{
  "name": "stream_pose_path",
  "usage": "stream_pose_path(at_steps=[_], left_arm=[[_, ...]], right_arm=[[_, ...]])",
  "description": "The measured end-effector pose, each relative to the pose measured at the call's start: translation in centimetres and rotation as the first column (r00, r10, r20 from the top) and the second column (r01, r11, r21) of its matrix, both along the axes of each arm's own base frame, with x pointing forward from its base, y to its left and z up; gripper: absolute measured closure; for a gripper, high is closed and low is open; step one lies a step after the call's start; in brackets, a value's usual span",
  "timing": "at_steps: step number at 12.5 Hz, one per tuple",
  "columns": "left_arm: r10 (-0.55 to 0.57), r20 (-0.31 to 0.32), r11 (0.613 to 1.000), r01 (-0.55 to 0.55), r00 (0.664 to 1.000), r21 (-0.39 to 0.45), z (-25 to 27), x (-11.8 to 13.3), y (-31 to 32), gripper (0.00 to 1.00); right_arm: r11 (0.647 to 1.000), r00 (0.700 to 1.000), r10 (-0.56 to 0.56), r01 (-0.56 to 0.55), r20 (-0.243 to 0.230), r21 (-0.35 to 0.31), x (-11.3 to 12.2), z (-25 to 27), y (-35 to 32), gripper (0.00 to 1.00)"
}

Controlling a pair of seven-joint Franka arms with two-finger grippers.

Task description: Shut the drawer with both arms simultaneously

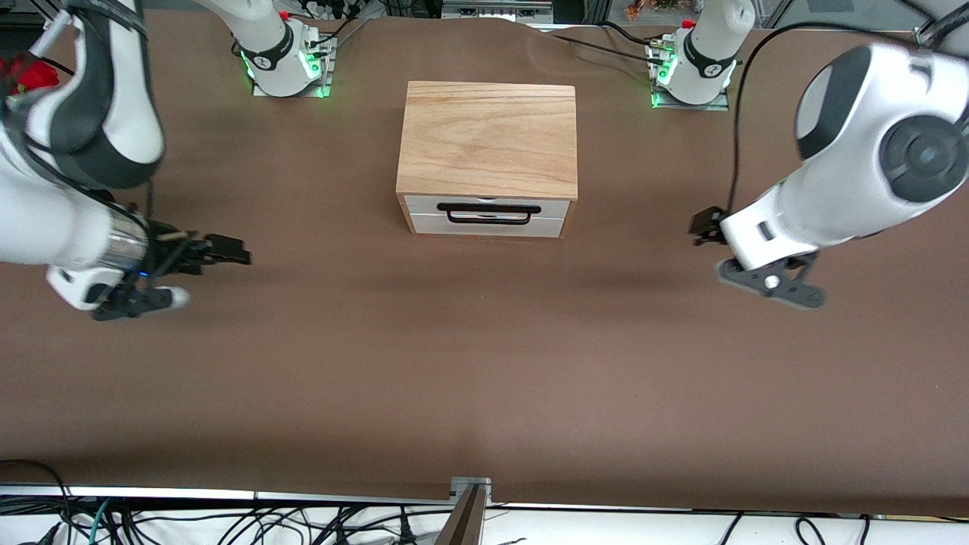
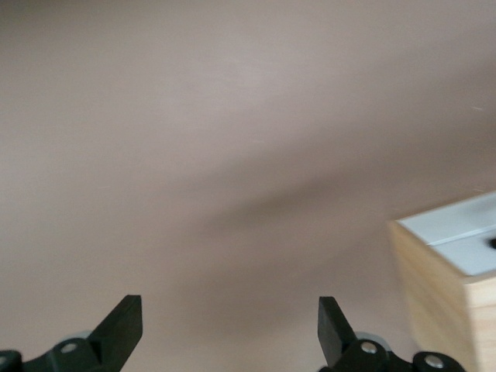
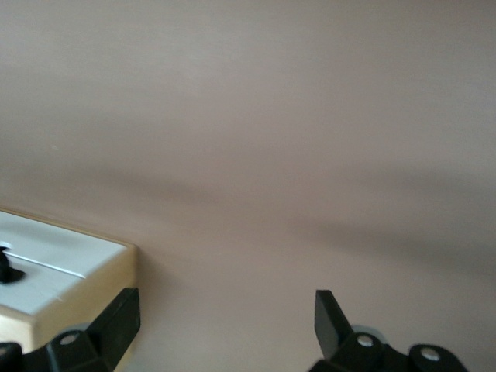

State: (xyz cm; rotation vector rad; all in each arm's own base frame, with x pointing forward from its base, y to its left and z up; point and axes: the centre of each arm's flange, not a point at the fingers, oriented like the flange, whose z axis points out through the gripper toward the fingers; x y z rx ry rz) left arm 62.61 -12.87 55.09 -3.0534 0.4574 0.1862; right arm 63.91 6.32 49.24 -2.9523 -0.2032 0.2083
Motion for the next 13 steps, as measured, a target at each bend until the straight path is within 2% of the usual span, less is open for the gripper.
stream_pose_path(at_steps=[2, 3, 5, 7, 9, 13], left_arm=[[0.058, 0.044, 0.998, -0.058, 0.997, 0.013, 3.8, -1.6, 4.0, 0.00], [0.084, 0.052, 0.996, -0.084, 0.995, -0.007, 4.6, -2.9, 5.3, 0.00], [0.155, 0.092, 0.982, -0.143, 0.984, -0.125, 4.8, -6.1, 6.6, 0.00], [0.172, 0.112, 0.981, -0.160, 0.979, -0.106, 4.1, -9.1, 8.1, 0.00], [0.159, 0.110, 0.986, -0.152, 0.981, -0.070, 3.7, -9.8, 8.1, 0.00], [0.157, 0.095, 0.987, -0.152, 0.983, -0.062, 3.0, -9.6, 7.9, 0.00]], right_arm=[[0.999, 1.000, -0.026, 0.026, -0.001, -0.048, -2.0, 3.9, -0.5, 0.00], [0.997, 1.000, -0.020, 0.021, 0.011, -0.075, -2.8, 5.6, -0.2, 0.00], [0.994, 1.000, -0.002, 0.004, 0.021, -0.106, -4.4, 8.1, 0.2, 0.00], [0.987, 0.999, 0.030, -0.024, 0.036, -0.157, -5.4, 9.8, -0.6, 0.00], [0.983, 0.997, 0.051, -0.041, 0.051, -0.177, -5.8, 10.7, -1.4, 0.00], [0.984, 0.998, 0.046, -0.037, 0.046, -0.173, -6.1, 11.1, -2.2, 0.00]])
